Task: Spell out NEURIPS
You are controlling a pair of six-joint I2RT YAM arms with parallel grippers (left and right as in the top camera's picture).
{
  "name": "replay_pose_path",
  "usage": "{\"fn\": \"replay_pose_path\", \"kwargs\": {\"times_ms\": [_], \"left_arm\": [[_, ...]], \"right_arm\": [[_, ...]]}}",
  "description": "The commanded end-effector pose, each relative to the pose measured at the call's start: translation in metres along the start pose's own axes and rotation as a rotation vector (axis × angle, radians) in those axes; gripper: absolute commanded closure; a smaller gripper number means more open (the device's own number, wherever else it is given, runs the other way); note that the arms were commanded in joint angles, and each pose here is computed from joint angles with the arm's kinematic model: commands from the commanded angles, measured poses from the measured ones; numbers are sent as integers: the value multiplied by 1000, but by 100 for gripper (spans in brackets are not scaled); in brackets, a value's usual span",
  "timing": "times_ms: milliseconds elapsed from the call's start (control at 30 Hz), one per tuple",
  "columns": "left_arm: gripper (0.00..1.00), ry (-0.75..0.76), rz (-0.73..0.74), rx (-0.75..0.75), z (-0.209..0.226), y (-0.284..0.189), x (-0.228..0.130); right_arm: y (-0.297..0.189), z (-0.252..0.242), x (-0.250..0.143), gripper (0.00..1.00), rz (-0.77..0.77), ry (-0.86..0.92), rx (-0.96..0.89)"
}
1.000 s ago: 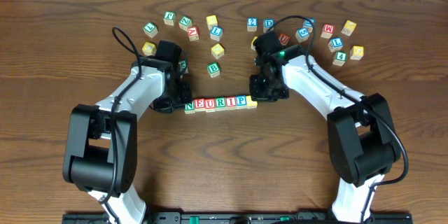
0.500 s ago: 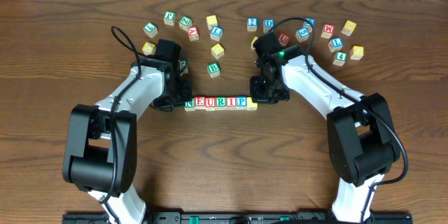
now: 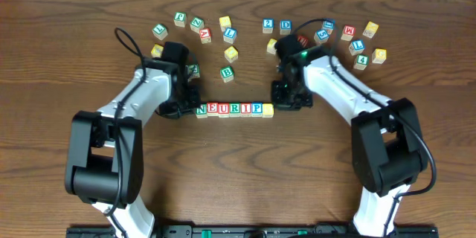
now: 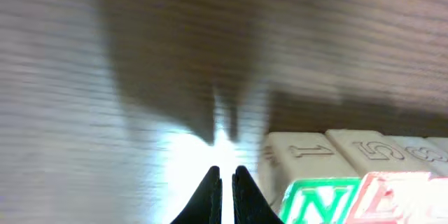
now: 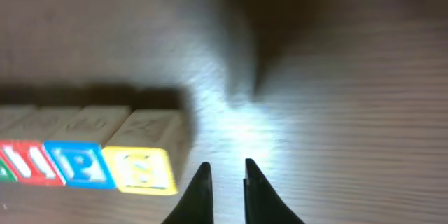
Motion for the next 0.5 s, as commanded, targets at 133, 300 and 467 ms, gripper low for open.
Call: {"fn": "replay_pose_path", "kwargs": {"times_ms": [133, 300, 467], "left_arm": [[85, -10, -184, -5, 35, -91, 41], [40, -70, -348, -7, 58, -159, 42], [2, -121, -445, 0, 75, -197, 26]], "right_arm": [[-89, -27, 29, 83, -227, 15, 34], [-148, -41, 19, 59, -342, -34, 53], [-199, -54, -6, 29, -457, -39, 77]]}}
Point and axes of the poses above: each gripper's point midway between its finger pads, its own y axis out along the fingers, its own z axis along the line the jaws close on, x = y × z, the point moved 7 cm from there along -y, back along the fingers, and after that the axes turned 3 degrees about y, right-handed, at the moved point
